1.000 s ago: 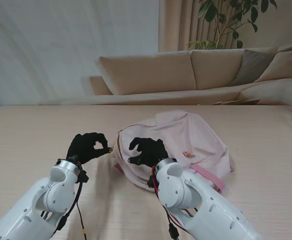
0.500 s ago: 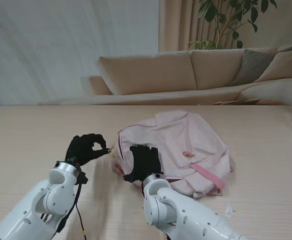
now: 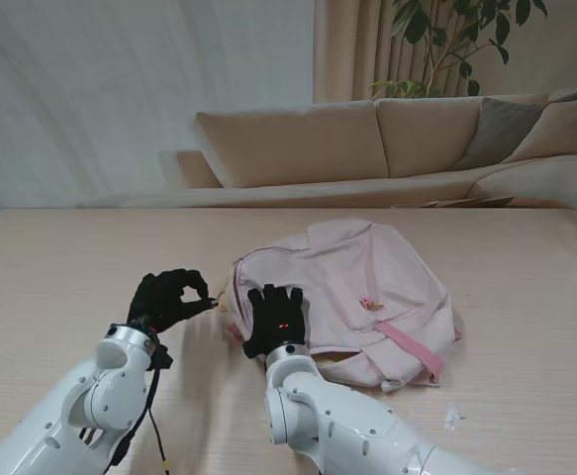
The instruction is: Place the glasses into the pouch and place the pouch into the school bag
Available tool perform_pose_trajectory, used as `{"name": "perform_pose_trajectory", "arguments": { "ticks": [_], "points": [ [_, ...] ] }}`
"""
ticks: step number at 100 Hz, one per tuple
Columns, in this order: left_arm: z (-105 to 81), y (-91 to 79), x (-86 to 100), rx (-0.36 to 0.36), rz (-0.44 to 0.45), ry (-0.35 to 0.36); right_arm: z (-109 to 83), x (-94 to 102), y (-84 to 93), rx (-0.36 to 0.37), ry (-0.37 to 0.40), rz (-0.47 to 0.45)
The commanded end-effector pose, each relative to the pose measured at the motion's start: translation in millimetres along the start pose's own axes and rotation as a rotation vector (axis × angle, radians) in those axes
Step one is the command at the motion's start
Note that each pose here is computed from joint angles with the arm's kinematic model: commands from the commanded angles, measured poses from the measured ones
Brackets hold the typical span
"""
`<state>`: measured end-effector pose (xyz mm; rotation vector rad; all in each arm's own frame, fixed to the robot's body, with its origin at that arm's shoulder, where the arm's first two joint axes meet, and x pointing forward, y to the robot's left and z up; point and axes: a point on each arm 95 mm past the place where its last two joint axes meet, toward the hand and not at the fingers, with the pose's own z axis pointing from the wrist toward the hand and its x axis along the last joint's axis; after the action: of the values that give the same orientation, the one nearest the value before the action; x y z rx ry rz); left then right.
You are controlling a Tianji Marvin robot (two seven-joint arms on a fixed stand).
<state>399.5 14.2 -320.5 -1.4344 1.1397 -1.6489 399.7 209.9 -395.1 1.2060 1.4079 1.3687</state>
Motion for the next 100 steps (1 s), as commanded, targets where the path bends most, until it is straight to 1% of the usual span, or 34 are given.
{"name": "perform_pose_trajectory", "arguments": {
  "ticks": [1, 14, 27, 38, 46, 56, 68, 74, 78, 87, 94, 100],
  "points": [
    [-1.6, 3.2, 2.3, -0.016, -0.006, -0.002, 2.4, 1.6, -2.7, 0.022, -0.006, 0.002],
    [-0.3, 4.2, -1.2, -0.024, -0.006, -0.02, 8.6, -3.6, -5.9, -0.005, -0.025, -0.021],
    [1.5, 8.5, -5.4, -0.051, 0.008, -0.041, 12.0, -11.3, -5.1, -0.052, -0.033, -0.028],
    [4.9, 14.2, -10.8, -0.077, 0.016, -0.066, 11.6, -21.2, 0.9, -0.081, -0.036, -0.015],
    [8.9, 18.6, -13.5, -0.095, -0.007, -0.087, 8.4, -28.0, 9.2, -0.108, -0.036, 0.021],
    [14.8, 22.4, -17.4, -0.121, -0.02, -0.105, 2.1, -37.0, 20.5, -0.144, -0.013, 0.057],
    [24.9, 25.7, -20.7, -0.151, -0.055, -0.13, -5.6, -45.0, 31.6, -0.177, 0.011, 0.09],
    [29.8, 26.7, -20.7, -0.186, -0.102, -0.139, -8.3, -48.1, 35.2, -0.186, 0.023, 0.098],
    [33.6, 27.1, -20.8, -0.203, -0.13, -0.139, -9.7, -49.6, 37.4, -0.193, 0.028, 0.105],
    [42.2, 26.2, -23.1, -0.222, -0.148, -0.128, -12.7, -51.4, 41.3, -0.204, 0.037, 0.121],
    [47.5, 25.3, -21.2, -0.286, -0.227, -0.117, -13.9, -52.7, 42.7, -0.209, 0.043, 0.128],
    [52.8, 25.3, -20.9, -0.323, -0.245, -0.109, -14.6, -52.7, 43.7, -0.213, 0.04, 0.142]
  ]
}}
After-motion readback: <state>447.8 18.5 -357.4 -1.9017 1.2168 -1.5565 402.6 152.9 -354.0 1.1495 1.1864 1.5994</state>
